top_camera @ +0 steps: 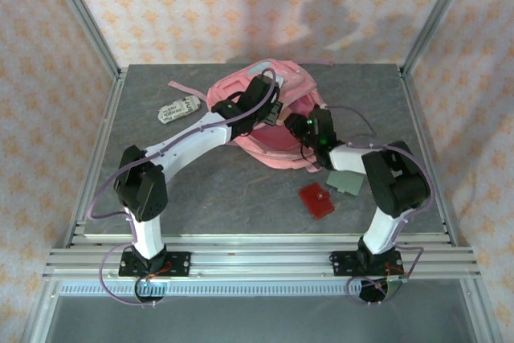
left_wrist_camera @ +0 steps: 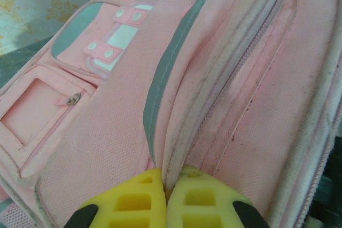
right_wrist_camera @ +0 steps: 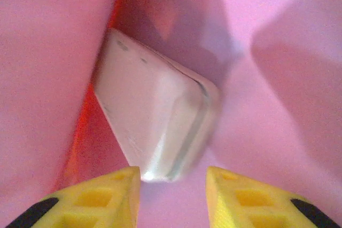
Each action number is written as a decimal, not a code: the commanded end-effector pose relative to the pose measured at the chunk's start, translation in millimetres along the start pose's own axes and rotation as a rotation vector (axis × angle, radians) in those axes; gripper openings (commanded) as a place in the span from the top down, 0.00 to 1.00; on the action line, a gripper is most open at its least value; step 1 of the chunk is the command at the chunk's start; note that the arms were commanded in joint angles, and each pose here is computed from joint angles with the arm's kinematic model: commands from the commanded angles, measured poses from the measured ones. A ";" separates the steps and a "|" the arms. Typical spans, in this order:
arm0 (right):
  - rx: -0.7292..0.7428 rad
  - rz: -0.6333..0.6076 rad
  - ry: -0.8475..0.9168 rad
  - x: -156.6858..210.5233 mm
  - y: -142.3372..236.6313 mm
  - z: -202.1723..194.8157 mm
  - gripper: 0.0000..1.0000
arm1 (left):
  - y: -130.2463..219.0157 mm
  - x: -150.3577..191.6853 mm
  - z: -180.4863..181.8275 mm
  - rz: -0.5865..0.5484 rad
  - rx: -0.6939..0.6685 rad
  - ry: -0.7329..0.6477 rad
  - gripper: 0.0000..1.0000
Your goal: Pack books, pencil case, and school supplies into a backpack
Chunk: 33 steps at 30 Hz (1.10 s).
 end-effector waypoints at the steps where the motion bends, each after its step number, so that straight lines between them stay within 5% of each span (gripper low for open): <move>1: -0.035 -0.080 -0.029 -12.6 10.1 9.2 0.64 | 34.3 -34.6 -1.8 -0.117 0.033 0.057 1.00; 10: -0.122 -0.011 -0.024 -15.5 -44.0 37.2 0.79 | 34.5 -32.5 -3.5 -0.110 0.041 0.069 1.00; 16: -0.199 0.026 -0.021 -16.9 -58.8 57.9 0.81 | 28.5 -27.0 -5.3 -0.098 0.046 0.083 1.00; 21: -0.084 0.013 0.018 -8.3 -15.8 31.2 0.64 | 23.7 -21.5 -3.7 -0.091 0.035 0.099 1.00; 27: 0.108 -0.010 0.031 10.8 66.9 -19.2 0.55 | 24.3 -15.9 13.1 -0.097 -0.006 0.137 0.83; 33: 0.151 -0.079 0.093 13.6 133.3 -25.3 0.50 | 26.7 -11.4 47.3 -0.114 -0.060 0.193 0.62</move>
Point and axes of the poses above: each hand's point on the last joint's axis, 136 mm out from that joint toward the fingers, its own y axis back along the fingers, its own z axis along the line the jaws close on, x = y × z, the point moved 1 cm from there along y, back along the fingers, and after that the axes turned 1 degree about y, right-handed, at the moved point
